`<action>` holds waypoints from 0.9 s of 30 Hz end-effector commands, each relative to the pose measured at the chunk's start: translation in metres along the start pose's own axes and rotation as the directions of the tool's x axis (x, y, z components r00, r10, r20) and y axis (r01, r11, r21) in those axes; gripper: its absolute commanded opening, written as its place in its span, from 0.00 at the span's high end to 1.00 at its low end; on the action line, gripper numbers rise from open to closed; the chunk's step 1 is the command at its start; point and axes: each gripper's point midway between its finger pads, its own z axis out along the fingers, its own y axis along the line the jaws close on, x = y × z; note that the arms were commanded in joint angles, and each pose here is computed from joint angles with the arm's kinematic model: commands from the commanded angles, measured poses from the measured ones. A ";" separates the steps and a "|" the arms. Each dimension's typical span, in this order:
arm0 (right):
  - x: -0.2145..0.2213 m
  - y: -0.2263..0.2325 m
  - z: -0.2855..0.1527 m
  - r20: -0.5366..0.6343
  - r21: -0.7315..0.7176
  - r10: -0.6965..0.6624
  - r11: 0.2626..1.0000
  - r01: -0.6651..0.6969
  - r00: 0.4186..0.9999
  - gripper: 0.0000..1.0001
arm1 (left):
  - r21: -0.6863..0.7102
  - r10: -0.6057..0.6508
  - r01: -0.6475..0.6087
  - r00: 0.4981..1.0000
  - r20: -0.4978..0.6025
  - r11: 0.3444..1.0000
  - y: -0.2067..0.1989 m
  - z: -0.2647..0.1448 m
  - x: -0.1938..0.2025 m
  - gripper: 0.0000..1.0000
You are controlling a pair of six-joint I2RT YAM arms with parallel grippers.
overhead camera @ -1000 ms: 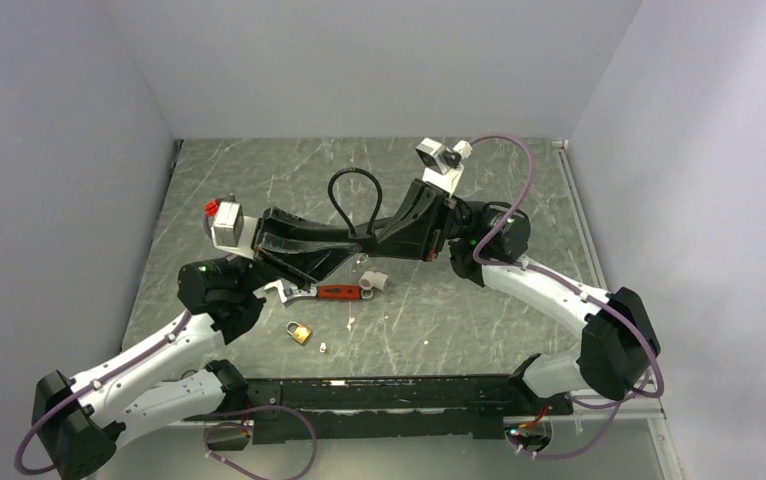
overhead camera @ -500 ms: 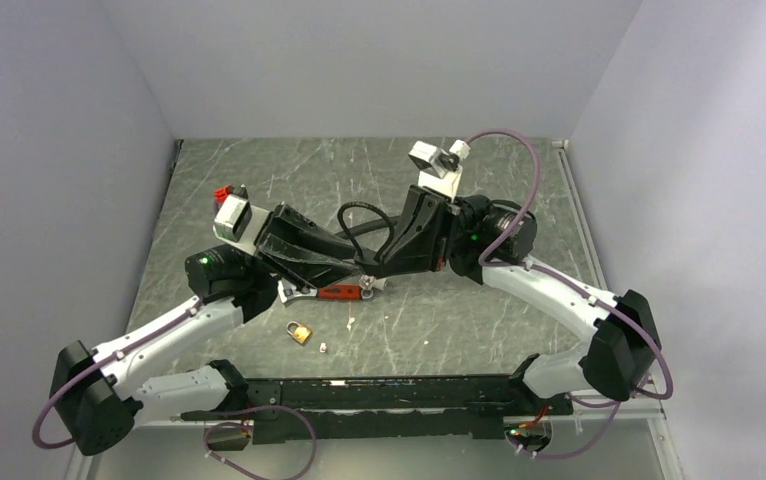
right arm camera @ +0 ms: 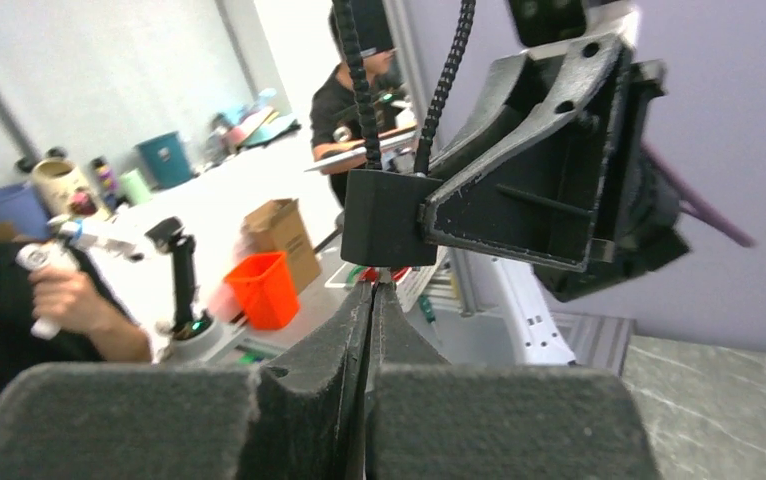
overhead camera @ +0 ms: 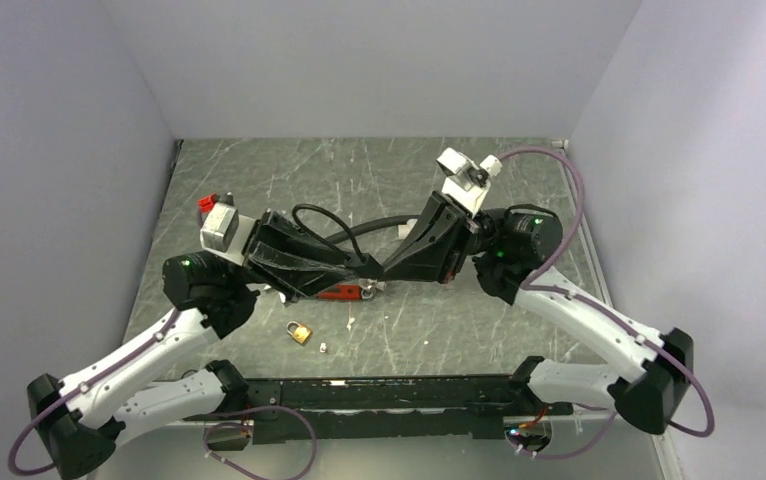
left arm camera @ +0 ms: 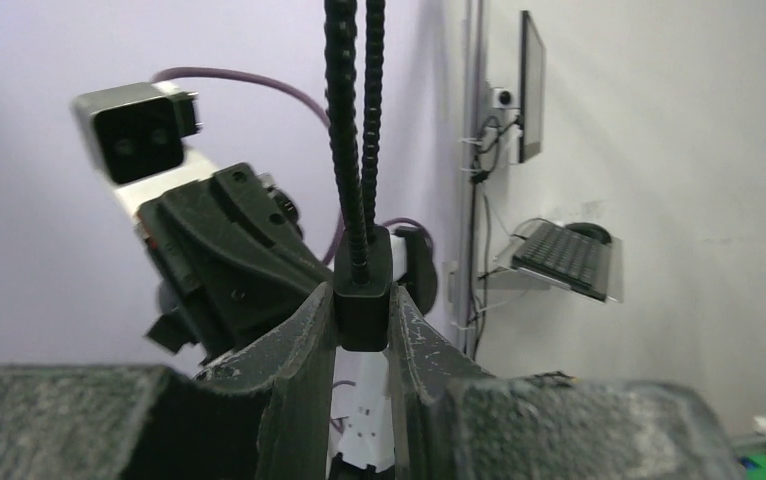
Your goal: Unlock with the key
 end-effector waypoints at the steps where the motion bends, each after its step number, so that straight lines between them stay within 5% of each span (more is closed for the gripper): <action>1: -0.022 -0.011 0.003 0.065 0.185 -0.137 0.975 0.123 0.988 1.00 | -0.248 0.024 -0.040 0.998 -0.066 0.968 0.047 -0.019 0.022 1.00; 14: -0.019 -0.084 -0.025 0.026 0.577 -0.155 0.809 0.112 0.988 1.00 | -0.429 -0.002 -0.035 0.996 -0.085 0.903 0.082 -0.035 0.037 1.00; 27: -0.020 -0.084 -0.031 0.004 0.615 -0.171 0.777 0.132 0.985 1.00 | -0.416 -0.008 -0.057 0.988 -0.153 0.908 0.079 -0.047 0.059 0.98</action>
